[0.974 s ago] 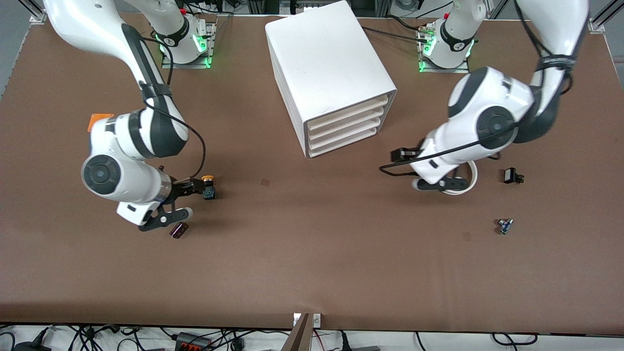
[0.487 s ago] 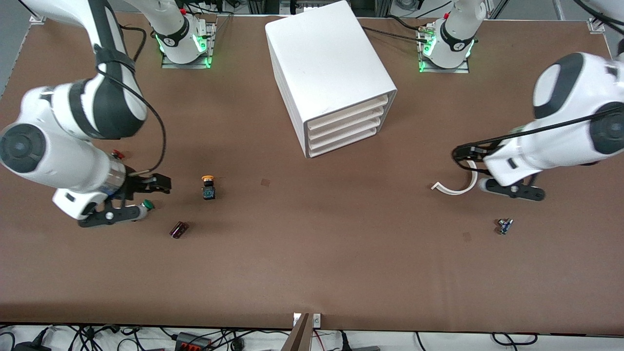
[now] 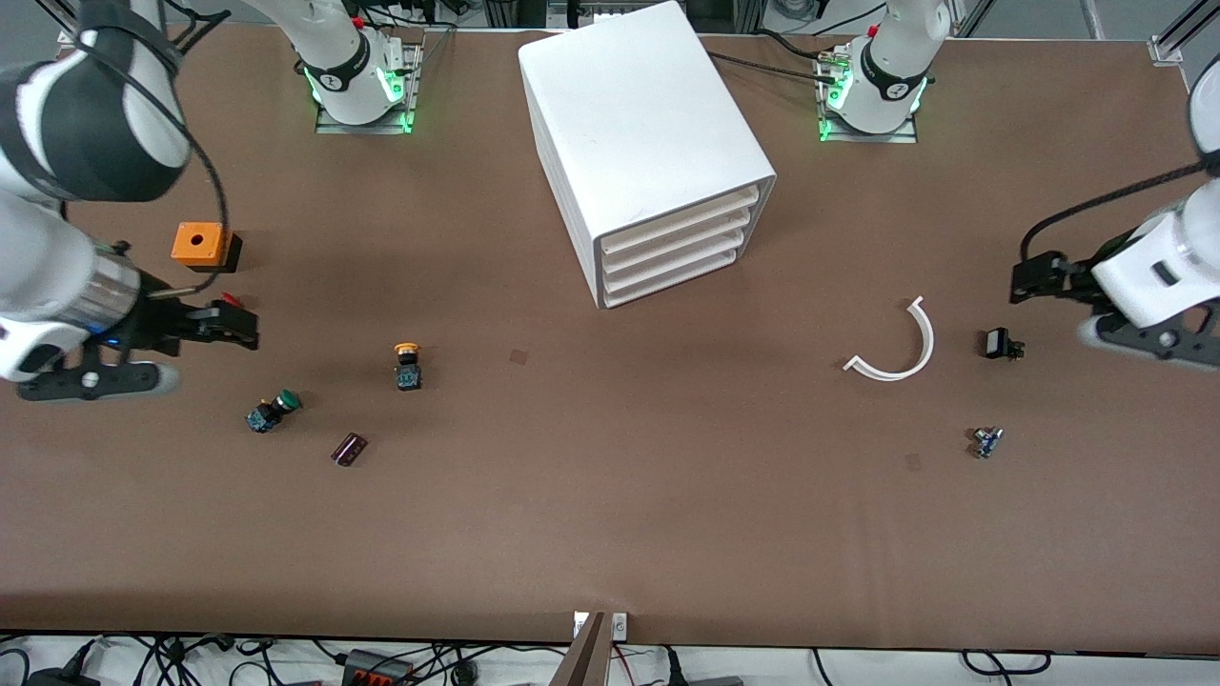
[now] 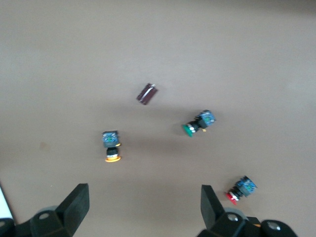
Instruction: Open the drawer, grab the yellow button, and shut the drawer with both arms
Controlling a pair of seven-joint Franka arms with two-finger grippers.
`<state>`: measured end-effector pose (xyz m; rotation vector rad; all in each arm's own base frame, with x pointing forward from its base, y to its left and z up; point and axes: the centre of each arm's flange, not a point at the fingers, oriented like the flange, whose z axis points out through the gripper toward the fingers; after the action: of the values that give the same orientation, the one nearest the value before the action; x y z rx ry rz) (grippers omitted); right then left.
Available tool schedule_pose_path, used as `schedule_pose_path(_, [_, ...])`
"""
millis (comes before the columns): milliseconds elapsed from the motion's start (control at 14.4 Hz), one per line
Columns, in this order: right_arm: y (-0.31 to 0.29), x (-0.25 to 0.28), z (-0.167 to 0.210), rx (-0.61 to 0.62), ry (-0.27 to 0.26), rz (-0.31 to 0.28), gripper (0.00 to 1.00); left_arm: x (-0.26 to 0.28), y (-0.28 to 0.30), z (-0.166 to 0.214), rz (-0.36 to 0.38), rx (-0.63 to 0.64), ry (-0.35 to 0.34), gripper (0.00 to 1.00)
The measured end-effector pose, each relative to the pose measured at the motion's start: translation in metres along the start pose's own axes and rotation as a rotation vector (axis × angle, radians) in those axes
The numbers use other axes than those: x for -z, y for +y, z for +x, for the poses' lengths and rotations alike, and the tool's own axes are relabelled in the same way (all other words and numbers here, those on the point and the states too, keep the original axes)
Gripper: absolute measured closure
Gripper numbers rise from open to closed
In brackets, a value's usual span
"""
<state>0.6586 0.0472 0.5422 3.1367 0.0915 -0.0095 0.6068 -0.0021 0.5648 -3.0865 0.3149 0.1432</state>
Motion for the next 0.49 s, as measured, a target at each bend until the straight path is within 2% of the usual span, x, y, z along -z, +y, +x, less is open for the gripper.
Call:
schedule_pose_path(139, [0.042, 0.015, -0.006, -0.063, 0.02, 0.003, 0.0, 0.003, 0.003, -0.01, 0.035, 0.012, 0.069, 0.0])
schedule_pose_path(278, [0.079, 0.026, -0.014, -0.12, 0.035, 0.013, 0.0, -0.006, 0.002, -0.024, 0.026, 0.028, 0.14, 0.0])
schedule_pose_path(487, [0.104, 0.039, -0.024, -0.159, 0.048, 0.019, 0.0, -0.006, 0.0, -0.053, 0.003, 0.051, 0.158, 0.0])
